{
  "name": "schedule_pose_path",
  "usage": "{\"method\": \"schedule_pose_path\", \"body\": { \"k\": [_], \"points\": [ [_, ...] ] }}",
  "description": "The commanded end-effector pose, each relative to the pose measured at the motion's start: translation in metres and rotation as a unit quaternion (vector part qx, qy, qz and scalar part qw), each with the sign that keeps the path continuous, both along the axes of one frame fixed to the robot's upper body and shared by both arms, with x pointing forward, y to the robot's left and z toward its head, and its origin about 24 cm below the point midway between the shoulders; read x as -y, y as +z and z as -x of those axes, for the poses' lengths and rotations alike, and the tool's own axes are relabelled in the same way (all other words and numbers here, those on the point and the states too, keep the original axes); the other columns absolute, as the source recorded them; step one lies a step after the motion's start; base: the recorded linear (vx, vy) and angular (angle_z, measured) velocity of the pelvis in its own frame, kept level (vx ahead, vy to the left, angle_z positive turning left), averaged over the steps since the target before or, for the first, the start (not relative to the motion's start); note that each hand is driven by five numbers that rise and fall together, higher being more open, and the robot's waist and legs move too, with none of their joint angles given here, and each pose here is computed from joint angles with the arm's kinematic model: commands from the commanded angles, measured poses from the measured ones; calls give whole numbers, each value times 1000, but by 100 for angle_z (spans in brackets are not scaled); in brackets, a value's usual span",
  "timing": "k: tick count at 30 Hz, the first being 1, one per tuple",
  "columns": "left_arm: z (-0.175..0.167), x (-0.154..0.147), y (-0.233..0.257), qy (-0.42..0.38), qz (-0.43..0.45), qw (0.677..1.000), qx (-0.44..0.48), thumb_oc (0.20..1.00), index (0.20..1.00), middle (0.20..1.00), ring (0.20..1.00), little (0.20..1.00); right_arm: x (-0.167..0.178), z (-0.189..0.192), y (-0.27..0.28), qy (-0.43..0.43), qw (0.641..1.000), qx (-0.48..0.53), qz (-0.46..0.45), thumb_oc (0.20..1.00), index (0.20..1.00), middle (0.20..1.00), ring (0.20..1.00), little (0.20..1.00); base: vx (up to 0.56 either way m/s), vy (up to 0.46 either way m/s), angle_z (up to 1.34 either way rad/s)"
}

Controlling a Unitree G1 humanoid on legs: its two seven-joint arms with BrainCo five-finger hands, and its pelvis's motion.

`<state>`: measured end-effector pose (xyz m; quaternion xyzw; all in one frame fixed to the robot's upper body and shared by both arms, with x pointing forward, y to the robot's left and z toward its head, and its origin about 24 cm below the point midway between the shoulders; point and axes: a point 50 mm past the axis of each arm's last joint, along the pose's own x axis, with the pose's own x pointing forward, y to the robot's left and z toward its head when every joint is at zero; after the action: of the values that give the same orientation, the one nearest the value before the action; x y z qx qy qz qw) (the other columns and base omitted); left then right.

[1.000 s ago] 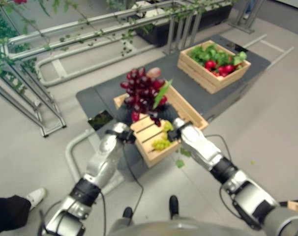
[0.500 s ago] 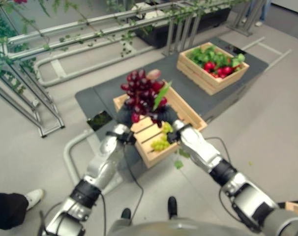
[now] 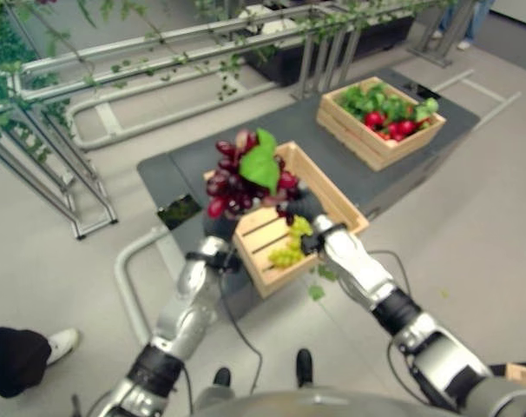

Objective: Pick up the fruits from the basket on one side to the basket on the other side

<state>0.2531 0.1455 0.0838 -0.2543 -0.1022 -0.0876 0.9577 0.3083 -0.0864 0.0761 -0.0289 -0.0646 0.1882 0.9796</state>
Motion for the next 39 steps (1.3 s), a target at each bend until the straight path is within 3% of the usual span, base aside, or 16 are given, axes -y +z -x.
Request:
{"method": "schedule_pose_path", "body": {
  "k": [1, 8, 12, 15, 18, 25, 26, 28, 30, 31, 39],
  "points": [
    [4, -20, 31, 45, -44, 993, 102, 1000, 1000, 1000, 1000, 1000, 27, -5, 43, -50, 992, 107, -45, 200, 200, 200, 200, 200, 6, -2, 5],
    [21, -63, -20, 127, -180, 975, -2, 1000, 1000, 1000, 1000, 1000, 72, 10, 34, -121, 985, 110, -46, 200, 200, 200, 200, 200, 6, 10, 7],
    [31, -78, -51, 134, -256, 955, -72, 1000, 1000, 1000, 1000, 1000, 90, 19, 34, -146, 981, 117, -46, 200, 200, 200, 200, 200, -3, 31, 7],
    [44, -92, -85, 130, -355, 914, -146, 1000, 1000, 1000, 1000, 1000, 104, 27, 38, -162, 977, 133, -43, 200, 200, 200, 200, 200, -24, 58, 3],
    [63, -102, -130, 109, -454, 851, -242, 1000, 1000, 1000, 1000, 1000, 116, 36, 40, -176, 973, 144, -42, 200, 200, 200, 200, 200, -31, 78, 1],
    [123, -120, -202, 86, -508, 736, -439, 1000, 1000, 1000, 1000, 1000, 140, 59, 47, -213, 962, 169, -36, 200, 200, 200, 200, 200, -39, 82, -6],
    [123, -120, -202, 86, -508, 736, -439, 1000, 1000, 1000, 1000, 1000, 140, 59, 47, -213, 962, 169, -36, 200, 200, 200, 200, 200, -43, 94, -18],
    [148, -127, -218, 99, -493, 695, -513, 1000, 1000, 1000, 1000, 1000, 147, 70, 50, -226, 958, 176, -31, 200, 200, 200, 200, 200, -60, 113, -11],
    [151, -128, -220, 103, -489, 688, -526, 1000, 1000, 1000, 1000, 1000, 149, 72, 50, -228, 957, 178, -32, 200, 200, 200, 200, 200, -61, 72, -8],
    [157, -132, -223, 104, -495, 668, -546, 1000, 1000, 1000, 1000, 1000, 155, 79, 52, -243, 952, 183, -25, 200, 200, 200, 200, 200, -102, 93, -16],
    [128, -135, -212, 111, -519, 683, -501, 1000, 1000, 1000, 1000, 1000, 164, 93, 56, -265, 943, 198, -45, 200, 200, 200, 200, 200, -210, 57, -62]
  ]
}}
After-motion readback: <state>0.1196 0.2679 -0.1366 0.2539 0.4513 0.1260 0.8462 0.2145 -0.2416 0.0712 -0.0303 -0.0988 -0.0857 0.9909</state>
